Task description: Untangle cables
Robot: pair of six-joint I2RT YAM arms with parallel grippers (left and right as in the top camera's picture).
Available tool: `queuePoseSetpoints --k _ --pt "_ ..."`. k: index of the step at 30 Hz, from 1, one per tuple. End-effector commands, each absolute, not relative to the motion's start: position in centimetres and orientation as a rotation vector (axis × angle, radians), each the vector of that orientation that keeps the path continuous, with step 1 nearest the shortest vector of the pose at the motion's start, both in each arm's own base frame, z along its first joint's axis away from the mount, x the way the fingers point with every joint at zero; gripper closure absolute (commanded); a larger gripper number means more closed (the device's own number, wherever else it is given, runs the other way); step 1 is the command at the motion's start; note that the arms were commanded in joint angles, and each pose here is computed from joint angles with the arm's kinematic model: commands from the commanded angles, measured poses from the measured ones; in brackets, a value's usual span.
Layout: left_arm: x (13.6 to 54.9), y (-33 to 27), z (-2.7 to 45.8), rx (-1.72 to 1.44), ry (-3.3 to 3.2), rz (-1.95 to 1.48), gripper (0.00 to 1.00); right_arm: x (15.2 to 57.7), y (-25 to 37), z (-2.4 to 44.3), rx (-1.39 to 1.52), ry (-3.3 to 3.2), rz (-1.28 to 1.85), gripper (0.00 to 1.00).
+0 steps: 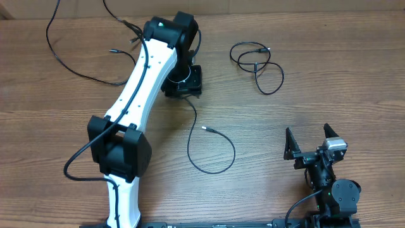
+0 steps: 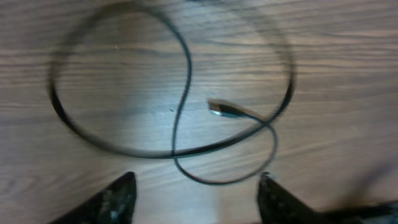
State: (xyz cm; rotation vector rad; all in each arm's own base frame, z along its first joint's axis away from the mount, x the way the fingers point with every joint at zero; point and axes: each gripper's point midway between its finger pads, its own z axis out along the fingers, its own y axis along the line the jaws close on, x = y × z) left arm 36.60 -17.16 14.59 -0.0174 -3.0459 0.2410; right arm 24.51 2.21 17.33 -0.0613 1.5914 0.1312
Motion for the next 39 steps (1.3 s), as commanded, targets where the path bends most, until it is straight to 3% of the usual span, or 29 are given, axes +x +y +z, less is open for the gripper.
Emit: queuePoseSetpoints --k 1,8,9,11,16,22,31,39 --pt "39.0 -13.7 14.1 -0.036 -3.120 0.104 0.33 24.5 2.0 17.1 -0.057 1.589 0.119 0.00" --pt "46.5 -5.4 18.6 0.495 -3.346 0.215 0.27 24.5 2.0 17.1 -0.057 1.589 0.119 0.00" --pt "47.4 -4.2 18.9 0.566 -3.368 0.228 0.25 24.5 2.0 17.1 -0.057 1.589 0.119 0.00" --pt "48.9 -1.4 19.3 0.708 -3.401 0.234 0.11 24.5 2.0 17.1 -0.057 1.589 0.119 0.00" --pt "50.8 6.1 17.9 1.093 -3.387 0.035 0.09 24.5 2.0 17.1 -0.057 1.589 0.119 0.00" --pt "52.6 9.3 13.7 1.153 -3.361 -0.094 0.13 24.5 2.0 17.1 -0.057 1.589 0.119 0.00" --pt "51.5 9.9 5.7 1.072 -3.195 -0.206 0.17 24.5 2.0 17.1 -0.057 1.589 0.119 0.00" --pt "49.1 9.8 4.6 1.030 -3.094 -0.241 0.17 24.5 2.0 17.1 -0.057 1.589 0.119 0.00"
